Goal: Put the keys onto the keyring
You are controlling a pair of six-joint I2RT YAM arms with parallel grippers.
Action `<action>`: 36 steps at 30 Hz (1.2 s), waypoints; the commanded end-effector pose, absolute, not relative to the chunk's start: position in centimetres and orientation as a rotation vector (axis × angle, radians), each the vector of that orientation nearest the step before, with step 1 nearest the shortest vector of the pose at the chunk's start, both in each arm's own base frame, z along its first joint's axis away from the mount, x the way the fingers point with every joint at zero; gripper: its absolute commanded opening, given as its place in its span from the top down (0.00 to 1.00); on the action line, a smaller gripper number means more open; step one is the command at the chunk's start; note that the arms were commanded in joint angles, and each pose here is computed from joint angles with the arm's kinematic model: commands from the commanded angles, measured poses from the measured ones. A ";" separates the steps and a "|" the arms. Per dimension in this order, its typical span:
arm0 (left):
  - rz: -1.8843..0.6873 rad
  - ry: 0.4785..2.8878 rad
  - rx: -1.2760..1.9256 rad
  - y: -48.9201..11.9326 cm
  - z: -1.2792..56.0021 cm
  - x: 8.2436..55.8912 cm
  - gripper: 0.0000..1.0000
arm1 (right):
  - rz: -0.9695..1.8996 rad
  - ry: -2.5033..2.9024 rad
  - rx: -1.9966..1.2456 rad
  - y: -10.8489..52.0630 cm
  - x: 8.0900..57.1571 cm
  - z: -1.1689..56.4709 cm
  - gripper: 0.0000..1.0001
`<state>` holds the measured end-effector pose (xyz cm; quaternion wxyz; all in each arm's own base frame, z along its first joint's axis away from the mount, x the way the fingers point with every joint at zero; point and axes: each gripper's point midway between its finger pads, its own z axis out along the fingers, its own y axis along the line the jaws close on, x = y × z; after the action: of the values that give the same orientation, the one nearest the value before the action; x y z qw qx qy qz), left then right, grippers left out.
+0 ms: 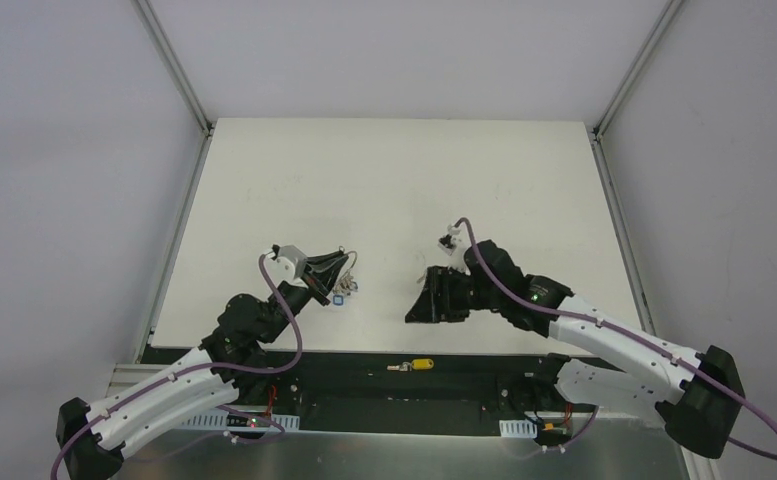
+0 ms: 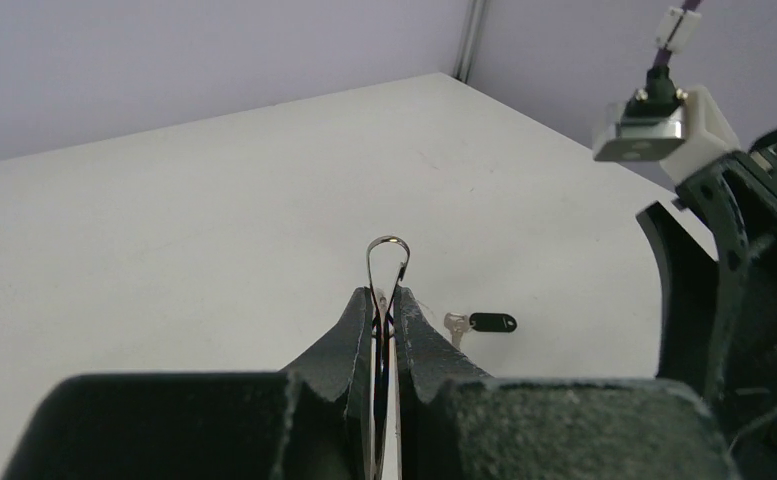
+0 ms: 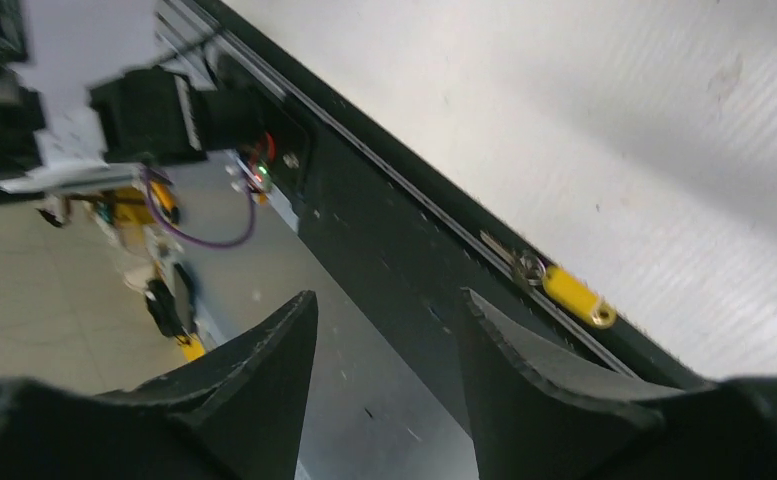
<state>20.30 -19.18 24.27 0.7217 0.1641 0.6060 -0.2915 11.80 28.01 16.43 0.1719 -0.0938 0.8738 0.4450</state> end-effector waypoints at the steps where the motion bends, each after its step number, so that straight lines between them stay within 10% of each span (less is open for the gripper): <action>1: -0.644 1.315 0.295 -18.6 25.9 20.7 1.00 | 1.084 2.617 -0.378 27.1 8.9 14.2 0.44; 36: -0.718 1.371 0.128 -18.1 25.1 21.2 1.00 | 0.246 2.626 0.302 28.6 6.3 4.0 0.50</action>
<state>21.38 -18.17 23.04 0.7019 0.0855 0.6427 -0.2948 6.02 28.75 3.66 0.2228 0.0782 0.9664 0.1014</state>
